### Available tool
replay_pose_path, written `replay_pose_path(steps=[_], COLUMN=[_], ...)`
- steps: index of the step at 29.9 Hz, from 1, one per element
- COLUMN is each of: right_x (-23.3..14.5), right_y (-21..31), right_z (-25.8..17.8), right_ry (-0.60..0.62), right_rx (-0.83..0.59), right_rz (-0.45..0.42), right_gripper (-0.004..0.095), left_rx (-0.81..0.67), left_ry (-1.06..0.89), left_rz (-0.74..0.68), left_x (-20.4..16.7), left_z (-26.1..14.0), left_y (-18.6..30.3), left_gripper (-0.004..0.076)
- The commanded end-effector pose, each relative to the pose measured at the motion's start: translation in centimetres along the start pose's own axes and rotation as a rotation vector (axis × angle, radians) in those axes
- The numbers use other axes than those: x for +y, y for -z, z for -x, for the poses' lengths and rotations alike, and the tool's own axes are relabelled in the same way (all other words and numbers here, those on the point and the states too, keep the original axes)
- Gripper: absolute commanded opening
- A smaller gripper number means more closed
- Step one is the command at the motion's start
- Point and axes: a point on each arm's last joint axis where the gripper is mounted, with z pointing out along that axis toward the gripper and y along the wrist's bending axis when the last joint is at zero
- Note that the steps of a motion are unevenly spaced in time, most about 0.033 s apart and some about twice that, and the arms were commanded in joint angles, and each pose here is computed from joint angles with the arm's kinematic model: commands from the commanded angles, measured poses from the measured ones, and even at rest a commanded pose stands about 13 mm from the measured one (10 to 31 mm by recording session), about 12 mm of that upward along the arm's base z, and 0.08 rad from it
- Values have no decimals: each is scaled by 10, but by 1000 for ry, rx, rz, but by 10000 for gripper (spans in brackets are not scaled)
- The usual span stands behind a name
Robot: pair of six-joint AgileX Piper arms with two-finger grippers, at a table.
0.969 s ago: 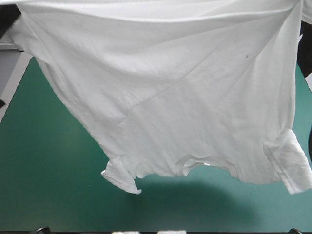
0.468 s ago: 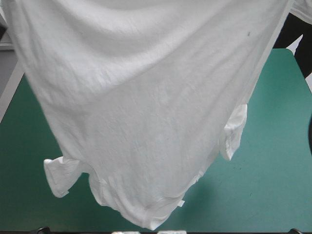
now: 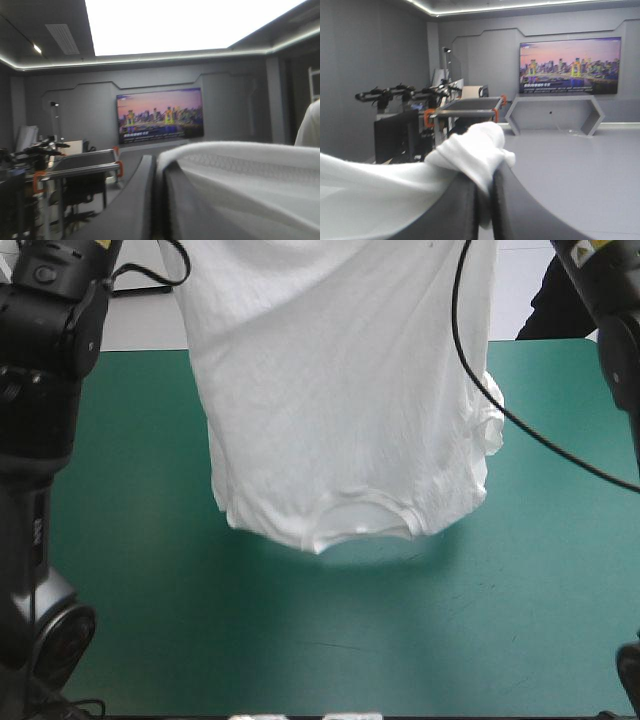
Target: Fold the cloth
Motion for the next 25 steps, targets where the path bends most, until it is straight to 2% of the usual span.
replay_pose_path(steps=[1, 3, 6, 9, 12, 15, 17, 22, 25], right_x=[-31, -49, -71, -76, -79, -81, -84, -86, -85], right_y=[-16, -41, -71, -85, -102, -110, -111, -106, -100], right_z=[24, 9, -16, -34, -63, -91, -111, -130, -141], right_ry=[-28, -89, -105, -102, -64, -52, -16, -8, -19], right_rx=[-258, -274, -279, -254, -130, 59, 231, 435, 576], right_rz=[-42, -52, -40, -6, -15, -22, -48, -66, -58], right_gripper=[-17, -17, -17, -17, -17, -17, -17, -17, -17], left_rx=[-310, -379, -443, -397, -239, -49, 134, 589, 741], left_ry=[140, 172, 219, 249, 241, 240, 226, 146, 146], left_rz=[-19, -7, 6, 18, 40, 59, 77, 25, -2], left_x=[24, 36, 48, 52, 52, 51, 51, 43, 40], left_z=[12, -2, -22, -40, -66, -88, -108, -152, -167], left_y=[-10, -23, -37, -47, -58, -63, -63, -52, -45], left_gripper=[-10, -10, -10, -9, -9, -9, -9, -10, -10])
